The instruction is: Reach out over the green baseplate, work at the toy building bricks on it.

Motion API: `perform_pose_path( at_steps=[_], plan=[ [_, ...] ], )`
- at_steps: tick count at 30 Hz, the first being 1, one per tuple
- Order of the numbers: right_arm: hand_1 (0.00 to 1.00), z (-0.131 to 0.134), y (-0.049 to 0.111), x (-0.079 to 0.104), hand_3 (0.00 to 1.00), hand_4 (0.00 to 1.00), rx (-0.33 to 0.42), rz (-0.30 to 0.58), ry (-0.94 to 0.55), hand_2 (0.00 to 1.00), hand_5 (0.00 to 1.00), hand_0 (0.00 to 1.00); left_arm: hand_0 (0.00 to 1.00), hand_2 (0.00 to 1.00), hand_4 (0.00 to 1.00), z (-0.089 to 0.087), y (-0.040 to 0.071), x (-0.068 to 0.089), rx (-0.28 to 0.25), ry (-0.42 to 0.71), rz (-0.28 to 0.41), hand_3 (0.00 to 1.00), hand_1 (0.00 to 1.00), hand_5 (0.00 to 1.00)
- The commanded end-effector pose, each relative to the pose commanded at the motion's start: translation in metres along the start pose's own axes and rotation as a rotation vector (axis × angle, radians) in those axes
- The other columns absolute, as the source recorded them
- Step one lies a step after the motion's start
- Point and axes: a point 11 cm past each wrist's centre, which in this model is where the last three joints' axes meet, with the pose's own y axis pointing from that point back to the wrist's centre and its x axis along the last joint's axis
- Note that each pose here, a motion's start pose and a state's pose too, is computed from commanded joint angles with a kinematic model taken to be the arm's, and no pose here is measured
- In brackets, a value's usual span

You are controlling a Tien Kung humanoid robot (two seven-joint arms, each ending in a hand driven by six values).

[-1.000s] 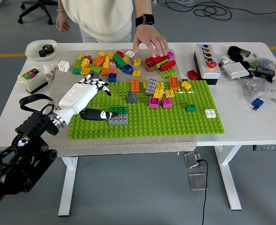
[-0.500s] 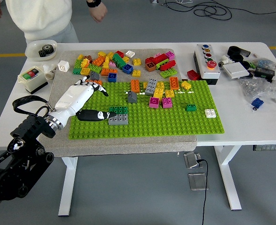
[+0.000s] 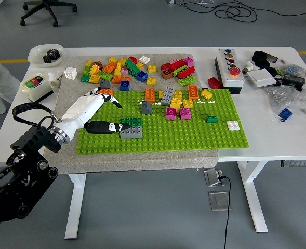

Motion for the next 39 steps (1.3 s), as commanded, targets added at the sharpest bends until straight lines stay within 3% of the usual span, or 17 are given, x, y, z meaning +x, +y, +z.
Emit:
perform_pose_path(
  at_steps=[15, 29, 30, 35, 36, 39],
  plan=[
    [0.640, -0.001, 0.000, 0.002, 0.613, 0.816, -0.001, 0.005, -0.002, 0.676, 0.534, 0.745, 0.998, 0.734, 0.975, 0.009, -0.002, 0.017, -0.023, 0.017, 0.030, 0.624, 0.802, 0.680],
    [0.640, -0.002, 0.000, 0.000, 0.608, 0.812, 0.002, 0.002, 0.007, 0.675, 0.529, 0.745, 0.998, 0.747, 0.978, 0.012, -0.002, 0.022, -0.035, 0.032, 0.043, 0.634, 0.814, 0.682],
    [0.639, -0.002, 0.000, 0.001, 0.608, 0.812, 0.001, 0.003, 0.009, 0.675, 0.530, 0.745, 0.998, 0.787, 0.981, 0.011, -0.002, 0.022, -0.037, 0.054, 0.047, 0.674, 0.852, 0.687],
    [0.639, -0.002, 0.000, 0.001, 0.608, 0.812, 0.000, 0.002, 0.011, 0.675, 0.530, 0.745, 0.998, 0.787, 0.981, 0.008, -0.001, 0.024, -0.044, 0.111, 0.056, 0.674, 0.852, 0.687],
    [0.640, -0.001, 0.000, 0.000, 0.606, 0.811, -0.001, 0.001, 0.011, 0.676, 0.530, 0.744, 0.958, 0.833, 0.982, 0.006, 0.000, 0.026, -0.054, 0.146, 0.056, 0.789, 0.888, 0.707],
    [0.640, 0.000, 0.000, -0.001, 0.606, 0.811, -0.004, -0.002, 0.013, 0.676, 0.530, 0.744, 0.958, 0.833, 0.982, 0.004, 0.000, 0.032, -0.079, 0.263, 0.058, 0.789, 0.888, 0.707]
  ],
)
